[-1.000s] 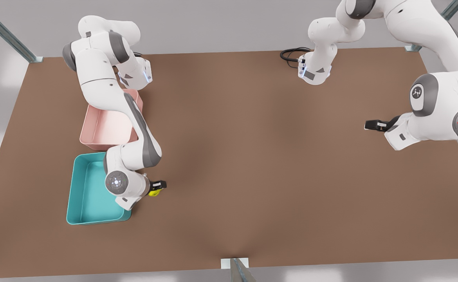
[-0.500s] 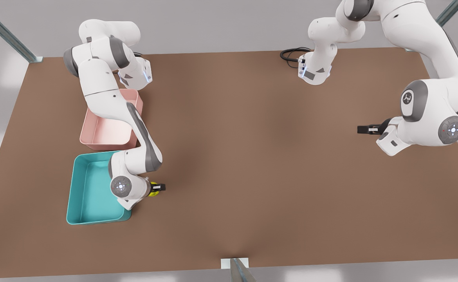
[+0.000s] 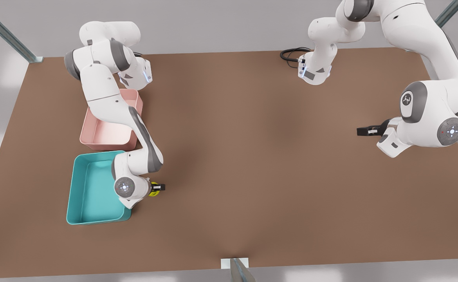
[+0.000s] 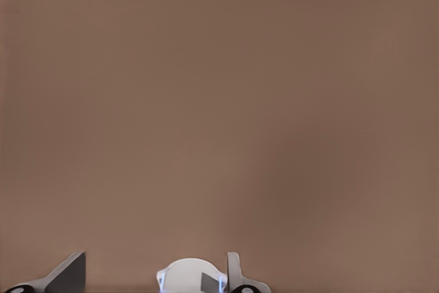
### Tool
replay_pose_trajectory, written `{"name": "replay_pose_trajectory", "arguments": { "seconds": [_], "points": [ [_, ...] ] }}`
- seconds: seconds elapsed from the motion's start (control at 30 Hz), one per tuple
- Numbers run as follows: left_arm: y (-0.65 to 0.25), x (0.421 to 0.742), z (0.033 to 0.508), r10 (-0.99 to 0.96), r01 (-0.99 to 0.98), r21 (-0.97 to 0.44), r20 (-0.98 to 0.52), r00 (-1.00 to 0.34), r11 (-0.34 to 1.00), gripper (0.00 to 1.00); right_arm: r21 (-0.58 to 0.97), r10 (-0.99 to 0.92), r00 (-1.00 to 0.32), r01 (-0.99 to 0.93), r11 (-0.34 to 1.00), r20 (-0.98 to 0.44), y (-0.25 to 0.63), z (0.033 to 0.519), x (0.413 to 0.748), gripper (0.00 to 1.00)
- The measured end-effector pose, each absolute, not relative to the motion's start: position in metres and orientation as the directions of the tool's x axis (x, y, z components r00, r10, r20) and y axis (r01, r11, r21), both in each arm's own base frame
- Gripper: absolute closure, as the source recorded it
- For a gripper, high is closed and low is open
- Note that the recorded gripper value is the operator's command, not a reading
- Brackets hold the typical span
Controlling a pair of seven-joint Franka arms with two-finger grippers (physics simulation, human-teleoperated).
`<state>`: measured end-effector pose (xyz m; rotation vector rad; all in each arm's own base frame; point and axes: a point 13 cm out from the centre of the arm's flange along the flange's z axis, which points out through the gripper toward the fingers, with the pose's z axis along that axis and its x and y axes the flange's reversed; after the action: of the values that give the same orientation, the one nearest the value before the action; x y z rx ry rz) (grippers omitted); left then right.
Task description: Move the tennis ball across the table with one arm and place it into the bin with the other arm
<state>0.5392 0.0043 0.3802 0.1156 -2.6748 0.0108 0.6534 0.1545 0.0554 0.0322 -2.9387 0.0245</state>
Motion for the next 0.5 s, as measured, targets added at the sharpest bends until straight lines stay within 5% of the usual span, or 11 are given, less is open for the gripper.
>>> {"name": "replay_pose_trajectory", "arguments": {
  "seconds": [0.5],
  "points": [
    [0.008, 0.54, 0.374, -0.124, -0.123, 0.033, 0.454, -0.882, 0.992, 0.0, -0.01, -0.001, -0.984, -0.003, 1.0, 0.175, 0.155, 0.034, 0.655, 0.0]
  ]
}}
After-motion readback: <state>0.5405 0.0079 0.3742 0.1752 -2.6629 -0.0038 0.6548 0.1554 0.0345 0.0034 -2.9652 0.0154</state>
